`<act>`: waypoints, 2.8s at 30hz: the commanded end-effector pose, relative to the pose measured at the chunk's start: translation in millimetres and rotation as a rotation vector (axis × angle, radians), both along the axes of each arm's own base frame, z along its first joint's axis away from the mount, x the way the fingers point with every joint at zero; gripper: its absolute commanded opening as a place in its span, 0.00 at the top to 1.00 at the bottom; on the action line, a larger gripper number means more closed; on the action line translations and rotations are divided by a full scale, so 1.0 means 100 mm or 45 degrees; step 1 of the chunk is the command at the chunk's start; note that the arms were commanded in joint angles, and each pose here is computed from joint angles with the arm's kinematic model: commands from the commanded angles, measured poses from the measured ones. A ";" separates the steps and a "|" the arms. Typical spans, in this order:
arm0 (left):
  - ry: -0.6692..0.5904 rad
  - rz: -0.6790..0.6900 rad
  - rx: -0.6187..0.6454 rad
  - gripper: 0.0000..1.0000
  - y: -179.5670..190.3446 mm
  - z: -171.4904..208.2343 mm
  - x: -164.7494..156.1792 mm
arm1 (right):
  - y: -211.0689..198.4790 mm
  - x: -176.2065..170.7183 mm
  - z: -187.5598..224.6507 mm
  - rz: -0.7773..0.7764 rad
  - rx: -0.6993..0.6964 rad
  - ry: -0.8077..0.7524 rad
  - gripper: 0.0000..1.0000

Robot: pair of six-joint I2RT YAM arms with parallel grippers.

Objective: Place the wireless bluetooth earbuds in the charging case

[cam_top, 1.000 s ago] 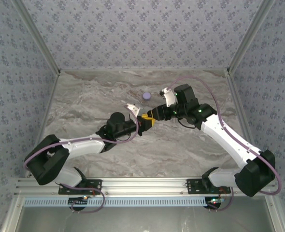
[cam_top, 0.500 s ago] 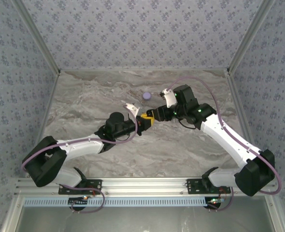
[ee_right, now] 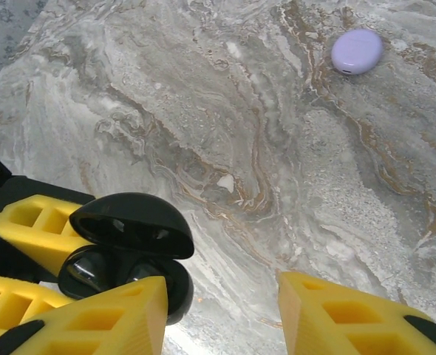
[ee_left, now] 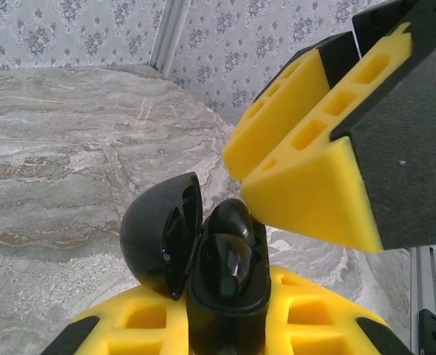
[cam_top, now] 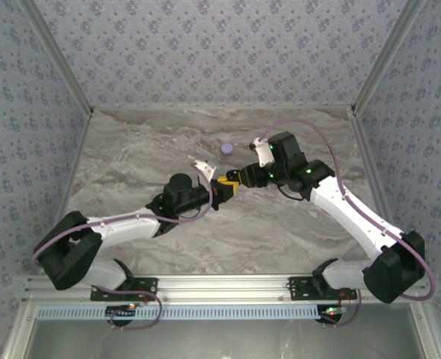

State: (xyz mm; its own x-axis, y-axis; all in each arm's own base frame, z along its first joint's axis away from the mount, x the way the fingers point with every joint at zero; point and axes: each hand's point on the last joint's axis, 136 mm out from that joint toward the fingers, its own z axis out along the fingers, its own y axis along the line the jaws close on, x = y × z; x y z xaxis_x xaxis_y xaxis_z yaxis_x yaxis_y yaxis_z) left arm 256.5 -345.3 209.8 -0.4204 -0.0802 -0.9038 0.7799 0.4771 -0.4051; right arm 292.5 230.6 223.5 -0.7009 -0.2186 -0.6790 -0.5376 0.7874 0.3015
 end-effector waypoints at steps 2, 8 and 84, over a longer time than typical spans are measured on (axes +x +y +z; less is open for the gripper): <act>-0.092 -0.033 -0.024 0.93 -0.03 0.26 -0.05 | -0.10 0.07 0.03 -0.078 -0.014 -0.016 0.56; -0.155 -0.133 0.027 0.94 -0.04 0.29 -0.20 | -0.17 0.09 -0.05 -0.081 0.078 0.061 0.57; 0.193 0.264 0.348 0.92 0.34 -0.39 0.47 | -0.49 0.16 -0.33 -0.172 0.125 0.153 0.85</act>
State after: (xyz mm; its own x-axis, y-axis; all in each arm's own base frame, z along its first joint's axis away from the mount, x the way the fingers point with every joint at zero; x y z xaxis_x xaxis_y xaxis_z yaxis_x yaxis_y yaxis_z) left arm 288.6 -320.3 171.2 -0.5261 0.0790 -0.8468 0.6632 0.6615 -0.3503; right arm 312.7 190.6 196.7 -0.7804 -0.0651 -0.6219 -0.4198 0.7917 0.4438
